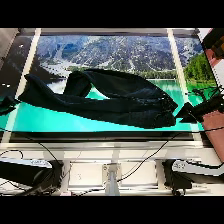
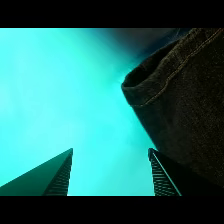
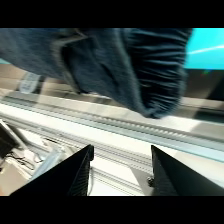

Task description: Fold the clothes and pants, and hang the long-sleeved shirts on hangers.

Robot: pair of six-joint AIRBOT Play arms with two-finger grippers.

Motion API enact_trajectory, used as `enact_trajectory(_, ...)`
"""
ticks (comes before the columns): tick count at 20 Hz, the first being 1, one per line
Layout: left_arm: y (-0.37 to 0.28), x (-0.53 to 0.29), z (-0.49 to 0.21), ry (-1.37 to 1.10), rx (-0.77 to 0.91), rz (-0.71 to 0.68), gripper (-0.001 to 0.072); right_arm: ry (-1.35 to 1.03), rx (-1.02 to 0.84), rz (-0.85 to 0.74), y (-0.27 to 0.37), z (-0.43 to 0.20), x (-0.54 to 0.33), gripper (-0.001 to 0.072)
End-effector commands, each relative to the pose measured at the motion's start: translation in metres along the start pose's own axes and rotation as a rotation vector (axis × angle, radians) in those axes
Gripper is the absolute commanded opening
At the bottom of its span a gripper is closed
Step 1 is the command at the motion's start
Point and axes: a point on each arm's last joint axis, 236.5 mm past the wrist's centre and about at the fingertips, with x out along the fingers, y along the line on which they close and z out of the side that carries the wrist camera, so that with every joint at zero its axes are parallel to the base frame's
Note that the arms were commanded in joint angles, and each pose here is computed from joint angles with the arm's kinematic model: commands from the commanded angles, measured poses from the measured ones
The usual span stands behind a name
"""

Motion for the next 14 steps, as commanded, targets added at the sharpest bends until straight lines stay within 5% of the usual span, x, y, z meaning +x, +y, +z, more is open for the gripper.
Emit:
enact_trajectory(1,-0.012,0.024,0.002,-0.010,0.024,-0.048,0.0500,-0.021,-0.002,0.068,0.016,0.005,-0.001,0.0417)
enact_trajectory(3,-0.018,0.038,0.002,-0.009,0.028,-0.050,0.0499,-0.027,-0.003,0.089,0.021,0.006,-0.001,0.0417)
enact_trajectory(7,-0.036,0.054,0.005,-0.014,0.106,-0.044,0.0339,-0.030,-0.009,0.100,0.024,0.007,-0.001,0.0409)
enact_trajectory(8,-0.042,0.056,0.005,-0.012,0.123,-0.046,0.0300,-0.032,-0.024,0.104,0.025,0.007,-0.001,0.0324)
enact_trajectory(10,-0.052,0.058,0.006,-0.017,0.159,-0.067,0.0031,-0.078,-0.087,0.155,0.040,0.014,-0.005,0.0254)
enact_trajectory(14,-0.071,0.028,0.031,-0.100,0.238,-0.073,0.0026,-0.229,-0.206,0.152,0.060,0.024,-0.025,0.0254)
